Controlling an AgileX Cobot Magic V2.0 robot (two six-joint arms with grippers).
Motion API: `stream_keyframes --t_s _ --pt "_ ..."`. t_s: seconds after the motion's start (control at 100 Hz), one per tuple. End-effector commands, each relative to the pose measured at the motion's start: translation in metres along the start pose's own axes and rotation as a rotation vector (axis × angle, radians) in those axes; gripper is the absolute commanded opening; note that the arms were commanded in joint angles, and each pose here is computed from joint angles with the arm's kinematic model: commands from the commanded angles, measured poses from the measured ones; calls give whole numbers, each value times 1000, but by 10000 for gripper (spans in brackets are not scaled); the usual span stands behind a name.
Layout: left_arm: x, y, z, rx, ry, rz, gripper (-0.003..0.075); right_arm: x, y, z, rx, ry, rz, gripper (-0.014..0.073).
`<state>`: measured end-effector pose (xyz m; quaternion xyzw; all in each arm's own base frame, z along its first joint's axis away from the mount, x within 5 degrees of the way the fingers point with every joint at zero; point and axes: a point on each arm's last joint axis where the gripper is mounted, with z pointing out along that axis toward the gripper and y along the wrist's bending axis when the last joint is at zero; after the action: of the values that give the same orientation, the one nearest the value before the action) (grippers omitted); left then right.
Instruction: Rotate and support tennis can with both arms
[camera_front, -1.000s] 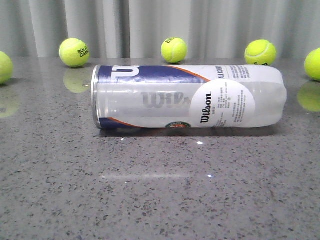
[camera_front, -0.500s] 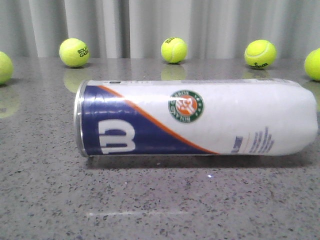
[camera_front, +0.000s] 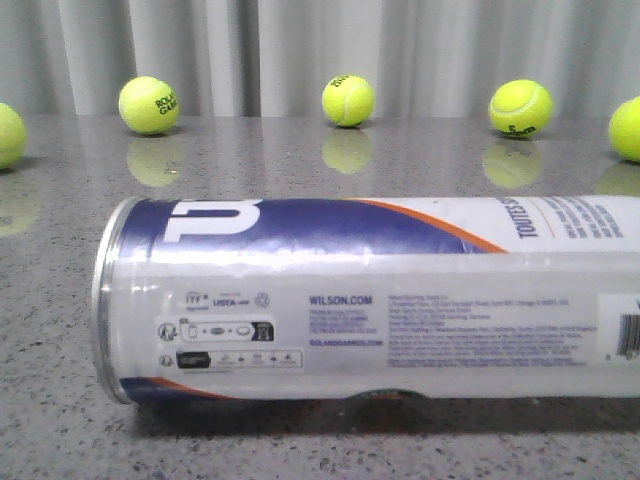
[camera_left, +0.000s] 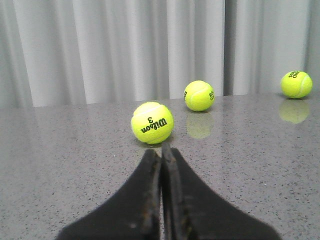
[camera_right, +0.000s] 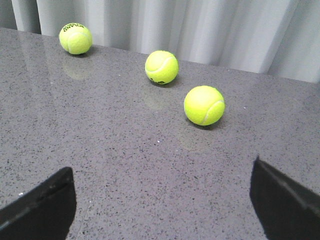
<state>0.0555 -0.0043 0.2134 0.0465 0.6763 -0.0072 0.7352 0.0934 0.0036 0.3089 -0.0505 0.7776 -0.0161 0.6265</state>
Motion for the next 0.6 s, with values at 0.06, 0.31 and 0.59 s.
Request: stream_keyframes --t_s 0.06,0.31,0.59 --pt "7 -1 -2 0 -68 -14 -21 -12 -2 -6 29 -174 -2 666" --pt "7 -1 -2 0 -68 -14 -21 -14 -2 -6 32 -192 -2 559" --pt "7 -1 -2 0 -68 -14 -21 -14 -2 -6 32 -193 -2 121"
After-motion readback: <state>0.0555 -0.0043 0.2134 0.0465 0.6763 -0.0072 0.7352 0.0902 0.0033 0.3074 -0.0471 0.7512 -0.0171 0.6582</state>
